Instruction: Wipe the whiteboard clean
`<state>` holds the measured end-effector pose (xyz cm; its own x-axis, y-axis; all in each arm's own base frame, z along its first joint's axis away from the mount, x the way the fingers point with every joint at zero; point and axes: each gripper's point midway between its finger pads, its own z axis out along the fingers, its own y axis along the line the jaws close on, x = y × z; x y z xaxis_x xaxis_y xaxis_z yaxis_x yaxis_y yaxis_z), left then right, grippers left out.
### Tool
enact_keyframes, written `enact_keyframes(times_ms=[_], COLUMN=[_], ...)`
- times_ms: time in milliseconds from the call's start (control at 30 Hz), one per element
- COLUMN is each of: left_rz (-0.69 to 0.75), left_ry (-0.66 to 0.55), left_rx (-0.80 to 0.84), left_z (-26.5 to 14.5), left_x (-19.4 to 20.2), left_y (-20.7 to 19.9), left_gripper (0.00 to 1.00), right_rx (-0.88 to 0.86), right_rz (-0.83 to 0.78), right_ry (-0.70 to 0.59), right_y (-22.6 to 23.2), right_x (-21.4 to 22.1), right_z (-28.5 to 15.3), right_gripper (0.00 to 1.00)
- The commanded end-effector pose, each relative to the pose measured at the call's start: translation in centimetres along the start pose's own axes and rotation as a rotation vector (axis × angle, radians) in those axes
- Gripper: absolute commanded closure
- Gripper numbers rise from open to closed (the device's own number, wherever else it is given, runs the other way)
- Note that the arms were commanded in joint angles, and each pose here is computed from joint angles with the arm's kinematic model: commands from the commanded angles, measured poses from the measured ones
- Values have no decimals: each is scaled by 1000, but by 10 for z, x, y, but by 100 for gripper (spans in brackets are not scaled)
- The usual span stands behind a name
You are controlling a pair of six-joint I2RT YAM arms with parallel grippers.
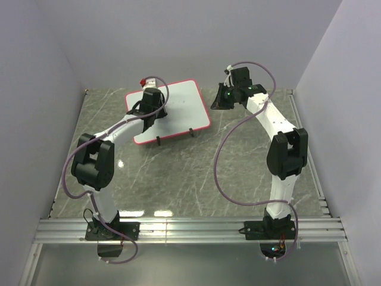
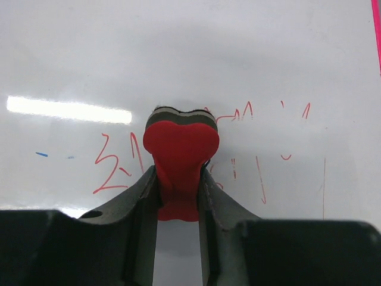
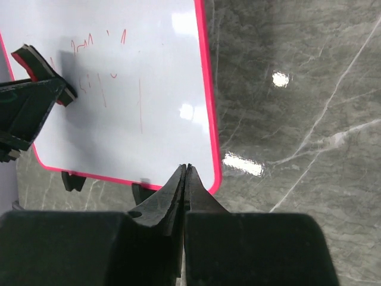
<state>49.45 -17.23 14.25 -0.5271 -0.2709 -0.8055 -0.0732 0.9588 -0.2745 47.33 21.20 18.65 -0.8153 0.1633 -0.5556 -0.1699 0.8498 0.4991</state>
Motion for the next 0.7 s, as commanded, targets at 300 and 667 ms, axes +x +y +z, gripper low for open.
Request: enact_keyframes(times_ms=[300, 667], left_rz=[177, 208], left_ry=[324, 336], left_rx=[-7, -82], left_z=[-19, -37], left_x=[149, 162], left_y=[-19, 14], left_gripper=[100, 100], right_rx=[-9, -95], right_rz=[-34, 0], right_ry=[-41, -80], right_y=[8, 10], right_x=[-6, -44], right_z=[-13, 1], right_gripper=[100, 28])
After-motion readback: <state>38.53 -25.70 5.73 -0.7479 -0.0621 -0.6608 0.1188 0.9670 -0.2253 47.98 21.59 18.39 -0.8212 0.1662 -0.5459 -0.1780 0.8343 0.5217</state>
